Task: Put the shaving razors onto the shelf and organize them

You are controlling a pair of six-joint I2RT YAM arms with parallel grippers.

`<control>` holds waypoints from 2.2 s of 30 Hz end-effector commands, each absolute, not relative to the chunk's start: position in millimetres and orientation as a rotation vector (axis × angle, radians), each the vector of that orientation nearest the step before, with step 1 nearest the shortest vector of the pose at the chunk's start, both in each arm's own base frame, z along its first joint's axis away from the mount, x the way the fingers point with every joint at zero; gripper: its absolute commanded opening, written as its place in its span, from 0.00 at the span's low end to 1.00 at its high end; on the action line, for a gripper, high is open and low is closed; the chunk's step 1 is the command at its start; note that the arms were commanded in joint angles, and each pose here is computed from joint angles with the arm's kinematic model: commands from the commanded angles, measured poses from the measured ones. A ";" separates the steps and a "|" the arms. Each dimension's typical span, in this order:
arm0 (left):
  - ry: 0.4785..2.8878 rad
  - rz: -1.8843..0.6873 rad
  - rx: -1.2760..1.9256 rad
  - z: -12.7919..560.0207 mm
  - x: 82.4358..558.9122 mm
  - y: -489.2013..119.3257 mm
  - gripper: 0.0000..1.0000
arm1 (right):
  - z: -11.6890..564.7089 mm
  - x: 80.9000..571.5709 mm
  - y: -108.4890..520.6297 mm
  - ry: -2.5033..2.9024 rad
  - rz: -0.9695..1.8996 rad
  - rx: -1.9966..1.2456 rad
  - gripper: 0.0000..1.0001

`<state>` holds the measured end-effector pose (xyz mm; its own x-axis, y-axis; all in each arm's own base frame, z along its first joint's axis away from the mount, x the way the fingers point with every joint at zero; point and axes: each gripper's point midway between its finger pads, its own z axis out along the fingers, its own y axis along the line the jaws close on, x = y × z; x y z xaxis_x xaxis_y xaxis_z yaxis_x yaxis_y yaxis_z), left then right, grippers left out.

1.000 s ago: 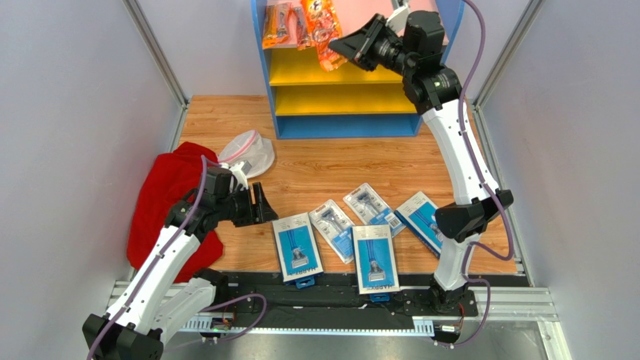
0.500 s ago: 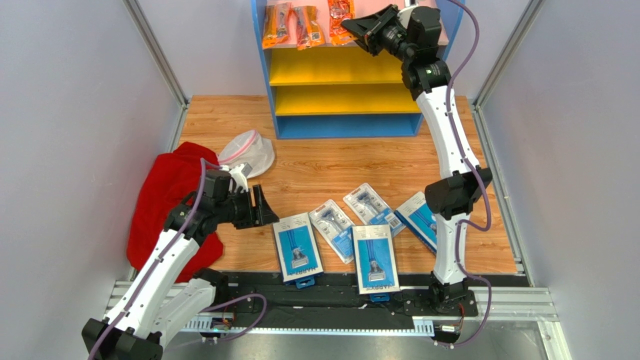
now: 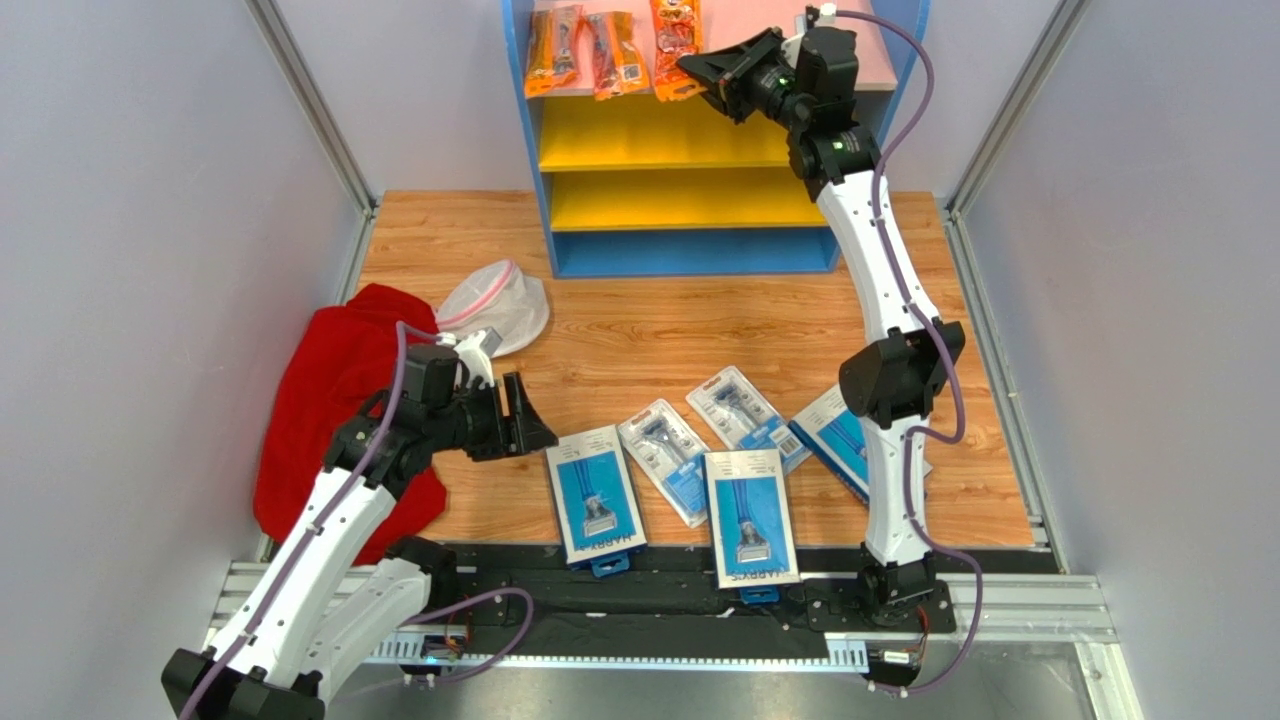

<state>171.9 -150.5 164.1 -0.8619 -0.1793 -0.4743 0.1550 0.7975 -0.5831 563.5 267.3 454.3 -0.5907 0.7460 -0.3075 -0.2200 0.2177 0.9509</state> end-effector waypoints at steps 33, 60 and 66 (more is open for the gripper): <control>2.415 -0.916 -0.011 170.1 171.6 -156.2 0.65 | 474.3 523.0 270.0 1.712 1.430 0.396 0.75; 2.408 -0.938 -0.015 169.7 169.7 -157.9 0.64 | 478.9 490.5 269.9 1.696 1.495 0.345 0.46; 2.405 -0.938 -0.015 169.8 169.6 -158.0 0.64 | 471.4 496.6 273.4 1.694 1.505 0.354 0.38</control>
